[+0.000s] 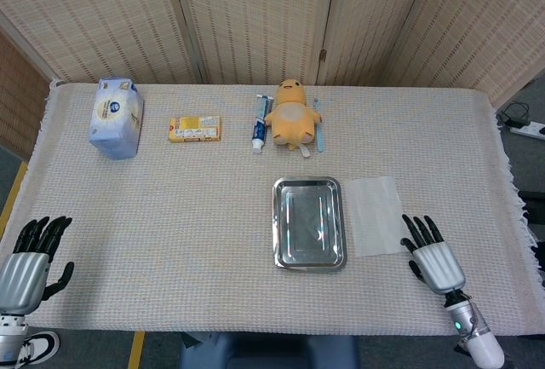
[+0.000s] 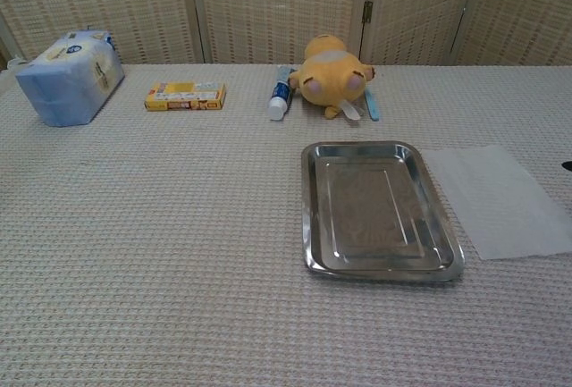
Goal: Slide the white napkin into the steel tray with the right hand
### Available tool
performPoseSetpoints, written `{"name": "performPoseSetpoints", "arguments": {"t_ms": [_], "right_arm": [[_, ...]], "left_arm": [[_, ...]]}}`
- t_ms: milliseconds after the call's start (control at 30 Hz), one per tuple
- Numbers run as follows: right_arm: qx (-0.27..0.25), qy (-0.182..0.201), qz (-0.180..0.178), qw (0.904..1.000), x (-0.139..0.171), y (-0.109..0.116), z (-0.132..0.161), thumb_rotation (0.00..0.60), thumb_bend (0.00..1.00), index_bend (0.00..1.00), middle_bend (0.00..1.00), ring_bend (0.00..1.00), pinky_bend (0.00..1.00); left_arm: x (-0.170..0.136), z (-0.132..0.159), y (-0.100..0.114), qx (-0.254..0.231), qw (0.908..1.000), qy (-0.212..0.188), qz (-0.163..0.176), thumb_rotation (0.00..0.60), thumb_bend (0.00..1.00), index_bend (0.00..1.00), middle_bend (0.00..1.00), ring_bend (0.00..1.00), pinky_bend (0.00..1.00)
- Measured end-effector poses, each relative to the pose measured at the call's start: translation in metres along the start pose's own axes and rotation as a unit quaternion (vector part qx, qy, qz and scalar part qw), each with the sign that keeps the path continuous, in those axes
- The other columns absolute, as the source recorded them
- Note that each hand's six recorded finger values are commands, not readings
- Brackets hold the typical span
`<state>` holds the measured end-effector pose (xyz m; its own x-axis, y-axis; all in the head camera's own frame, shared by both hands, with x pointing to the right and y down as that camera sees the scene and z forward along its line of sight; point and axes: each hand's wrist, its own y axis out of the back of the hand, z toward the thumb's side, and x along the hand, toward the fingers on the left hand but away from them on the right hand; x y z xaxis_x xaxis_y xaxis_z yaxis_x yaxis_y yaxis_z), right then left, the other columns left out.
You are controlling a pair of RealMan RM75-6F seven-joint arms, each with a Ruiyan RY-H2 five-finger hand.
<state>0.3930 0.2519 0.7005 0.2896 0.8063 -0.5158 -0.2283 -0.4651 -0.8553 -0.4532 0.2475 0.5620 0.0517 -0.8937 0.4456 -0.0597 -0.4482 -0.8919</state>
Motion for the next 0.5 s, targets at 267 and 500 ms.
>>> {"name": "performPoseSetpoints", "arguments": {"t_ms": [267, 500], "right_arm": [[0.010, -0.010, -0.013, 0.9998, -0.010, -0.003, 0.005, 0.600, 0.41, 0.39, 0.05, 0.02, 0.00], [0.019, -0.011, -0.003, 0.9998, -0.016, -0.013, 0.009, 0.600, 0.41, 0.39, 0.05, 0.02, 0.00]], "left_arm": [[0.000, -0.005, 0.004, -0.005, 1.0000, 0.007, 0.005, 0.600, 0.49, 0.10, 0.14, 0.00, 0.04], [0.000, -0.006, 0.004, -0.008, 0.9999, 0.007, 0.004, 0.600, 0.49, 0.08, 0.14, 0.00, 0.03]]}}
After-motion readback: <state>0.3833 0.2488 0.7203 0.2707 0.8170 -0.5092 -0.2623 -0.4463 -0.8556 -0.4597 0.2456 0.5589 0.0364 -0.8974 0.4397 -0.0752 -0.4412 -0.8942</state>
